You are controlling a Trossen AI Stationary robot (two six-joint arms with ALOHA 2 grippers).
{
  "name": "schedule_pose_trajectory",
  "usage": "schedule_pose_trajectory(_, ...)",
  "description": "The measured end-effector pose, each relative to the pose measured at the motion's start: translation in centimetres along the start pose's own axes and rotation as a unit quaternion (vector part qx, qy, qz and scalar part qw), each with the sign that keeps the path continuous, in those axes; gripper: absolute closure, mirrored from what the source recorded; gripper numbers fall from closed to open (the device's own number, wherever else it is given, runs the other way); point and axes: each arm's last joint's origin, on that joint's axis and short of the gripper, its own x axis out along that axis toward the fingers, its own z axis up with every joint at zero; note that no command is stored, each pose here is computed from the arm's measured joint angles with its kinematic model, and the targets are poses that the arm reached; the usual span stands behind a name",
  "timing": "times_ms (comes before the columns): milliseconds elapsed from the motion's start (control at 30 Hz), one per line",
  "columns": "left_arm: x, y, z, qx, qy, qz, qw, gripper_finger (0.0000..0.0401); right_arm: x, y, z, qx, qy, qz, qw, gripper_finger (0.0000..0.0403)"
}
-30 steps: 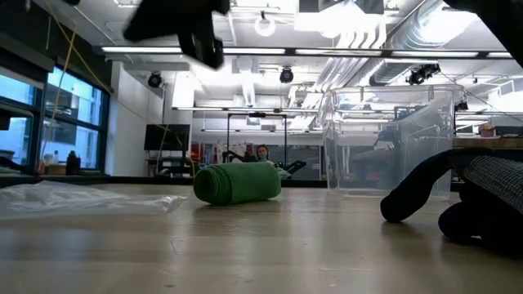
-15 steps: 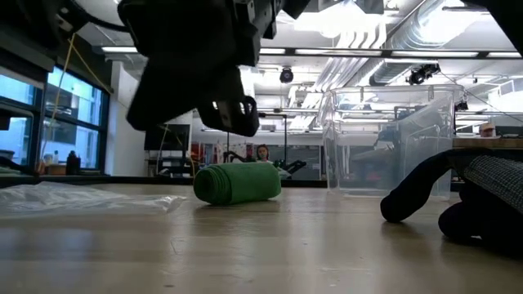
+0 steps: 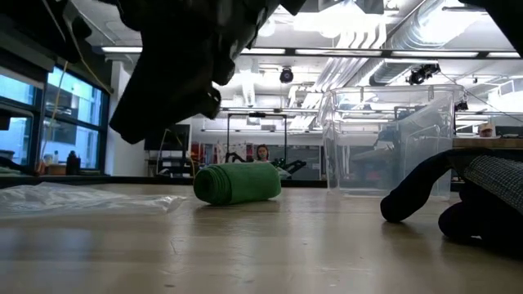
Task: Roll bandage
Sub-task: Open the transparent zip bag
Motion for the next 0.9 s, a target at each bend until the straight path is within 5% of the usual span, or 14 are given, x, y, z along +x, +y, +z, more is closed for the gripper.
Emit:
schedule_pose_trajectory(233,0.0,0.0,-0.1,-0.037,-0.002,0.002,0.999,0.0278,2.8,0.5,-1.7,-0.099,0.040,-0.004,0.994,0.0179)
schedule_pose_trajectory(433,0.0,-0.1,0.0,-0.056,-0.005,0.001,0.998,0.0278,3.2,-0.1,-1.8,-0.078,0.036,-0.064,0.994,0.0183)
schedule_pose_trajectory(667,0.0,-0.1,0.0,-0.057,-0.011,0.007,0.998,0.0278,3.1,-0.3,-2.1,-0.148,0.057,-0.076,0.984,0.0203)
schedule_pose_trajectory(767,0.0,-0.1,0.0,-0.057,-0.011,0.007,0.998,0.0278,2.2,-0.4,-2.2,-0.092,0.084,-0.079,0.989,0.0203)
schedule_pose_trajectory(900,0.0,-0.1,0.0,-0.058,-0.014,0.007,0.998,0.0278,0.4,-1.4,-1.0,0.075,0.081,-0.028,0.994,0.0203)
